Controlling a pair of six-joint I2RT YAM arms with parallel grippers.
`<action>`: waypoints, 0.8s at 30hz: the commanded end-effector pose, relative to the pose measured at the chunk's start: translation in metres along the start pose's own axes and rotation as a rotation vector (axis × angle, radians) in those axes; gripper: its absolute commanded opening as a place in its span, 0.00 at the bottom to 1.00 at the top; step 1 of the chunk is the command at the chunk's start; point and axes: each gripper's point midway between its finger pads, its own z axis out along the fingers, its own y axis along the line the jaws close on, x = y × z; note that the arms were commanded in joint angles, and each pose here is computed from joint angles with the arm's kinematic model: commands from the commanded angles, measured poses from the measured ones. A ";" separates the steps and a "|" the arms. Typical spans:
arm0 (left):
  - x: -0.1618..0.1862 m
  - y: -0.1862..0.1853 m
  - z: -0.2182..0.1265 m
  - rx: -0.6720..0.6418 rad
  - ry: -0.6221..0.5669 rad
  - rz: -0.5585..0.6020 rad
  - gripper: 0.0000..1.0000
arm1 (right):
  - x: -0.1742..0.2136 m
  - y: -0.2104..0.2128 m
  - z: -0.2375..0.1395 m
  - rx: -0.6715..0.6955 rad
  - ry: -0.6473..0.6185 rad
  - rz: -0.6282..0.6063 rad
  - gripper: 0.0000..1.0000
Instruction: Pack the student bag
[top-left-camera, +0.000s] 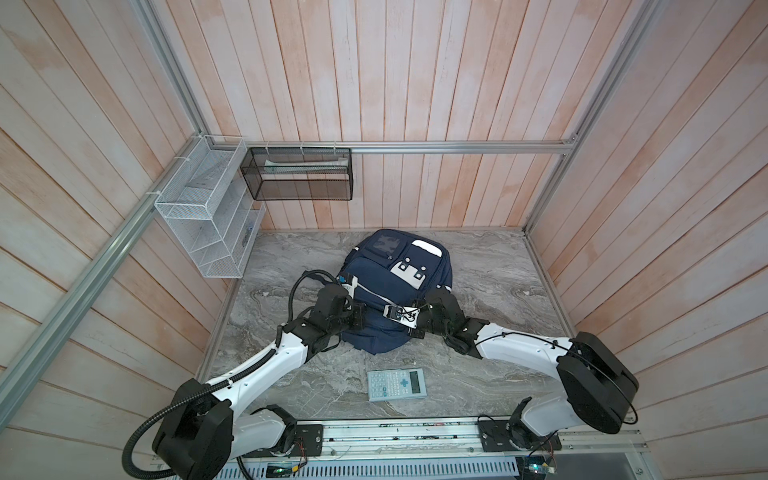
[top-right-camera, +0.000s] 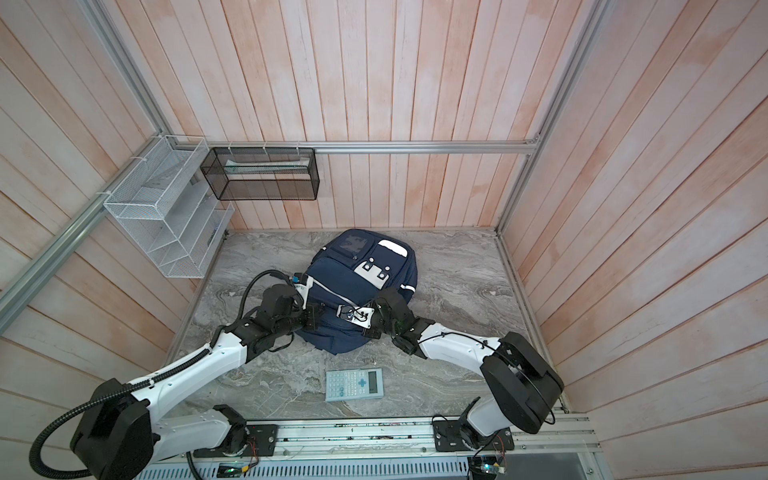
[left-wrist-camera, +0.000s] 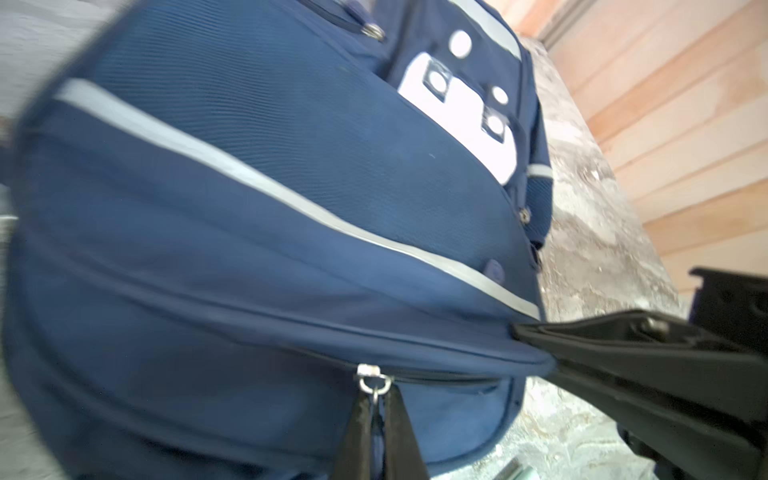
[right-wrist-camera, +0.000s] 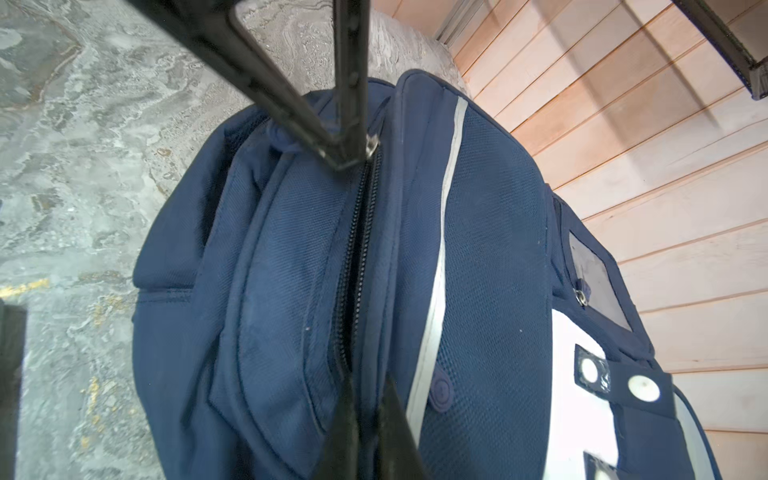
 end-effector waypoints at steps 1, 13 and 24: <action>-0.034 0.053 -0.016 -0.173 -0.099 -0.068 0.00 | 0.030 0.004 -0.005 -0.021 0.096 0.033 0.00; 0.001 0.023 -0.012 0.007 -0.029 -0.104 0.00 | 0.071 -0.083 -0.025 0.287 0.208 0.209 0.14; 0.022 -0.078 -0.012 0.280 0.017 -0.091 0.00 | -0.028 -0.035 -0.052 0.115 -0.091 0.266 0.68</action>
